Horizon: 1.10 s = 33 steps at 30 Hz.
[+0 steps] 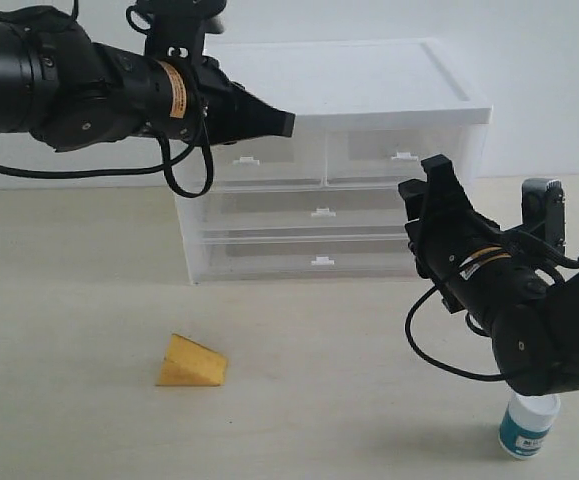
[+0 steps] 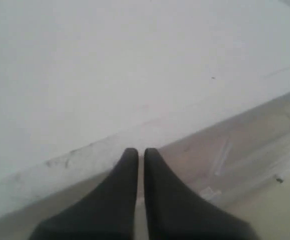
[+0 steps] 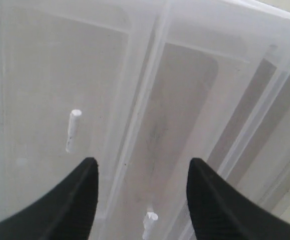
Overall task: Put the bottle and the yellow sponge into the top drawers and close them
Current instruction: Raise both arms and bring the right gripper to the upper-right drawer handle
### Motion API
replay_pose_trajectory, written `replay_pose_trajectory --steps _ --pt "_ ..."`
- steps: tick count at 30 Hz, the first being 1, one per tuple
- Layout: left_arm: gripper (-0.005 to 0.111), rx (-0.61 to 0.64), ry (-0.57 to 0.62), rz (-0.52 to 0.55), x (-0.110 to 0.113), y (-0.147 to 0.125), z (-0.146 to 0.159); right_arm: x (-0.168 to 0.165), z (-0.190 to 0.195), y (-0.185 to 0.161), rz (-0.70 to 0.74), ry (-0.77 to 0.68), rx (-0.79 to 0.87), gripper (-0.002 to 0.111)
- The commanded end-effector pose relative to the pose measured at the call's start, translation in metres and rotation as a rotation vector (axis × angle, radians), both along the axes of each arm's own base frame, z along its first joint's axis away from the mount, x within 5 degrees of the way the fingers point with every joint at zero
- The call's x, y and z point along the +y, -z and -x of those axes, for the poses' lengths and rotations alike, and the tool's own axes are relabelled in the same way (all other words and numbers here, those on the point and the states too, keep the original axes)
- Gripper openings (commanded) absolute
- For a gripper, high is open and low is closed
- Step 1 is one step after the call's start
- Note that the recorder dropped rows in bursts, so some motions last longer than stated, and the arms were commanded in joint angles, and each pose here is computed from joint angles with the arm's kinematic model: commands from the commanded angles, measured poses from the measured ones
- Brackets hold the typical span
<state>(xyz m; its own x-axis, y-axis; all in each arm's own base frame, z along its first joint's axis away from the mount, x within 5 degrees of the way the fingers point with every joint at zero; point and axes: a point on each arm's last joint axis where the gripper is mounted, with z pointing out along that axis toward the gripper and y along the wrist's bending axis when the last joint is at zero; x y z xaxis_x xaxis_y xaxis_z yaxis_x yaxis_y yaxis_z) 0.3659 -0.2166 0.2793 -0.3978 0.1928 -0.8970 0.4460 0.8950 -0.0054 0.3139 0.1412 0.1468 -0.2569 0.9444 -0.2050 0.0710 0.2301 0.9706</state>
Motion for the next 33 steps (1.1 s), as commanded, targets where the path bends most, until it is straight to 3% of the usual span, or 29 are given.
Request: replay_pose_trajectory --steps 1,14,25,33 --pt "0.004 -0.002 -0.009 0.01 0.003 0.003 -0.008 0.0 -0.001 -0.001 0.004 0.011 -0.002 0.049" --pt "0.004 0.024 0.005 0.004 -0.001 0.023 -0.015 -0.002 -0.001 -0.002 -0.003 0.03 -0.005 0.049" --pt "0.004 0.011 -0.052 -0.014 0.009 -0.012 0.004 -0.002 -0.001 -0.002 0.002 0.031 -0.006 0.049" --pt "0.004 0.059 -0.048 -0.037 -0.002 0.0 0.008 -0.002 -0.001 -0.002 0.001 0.033 -0.006 0.049"
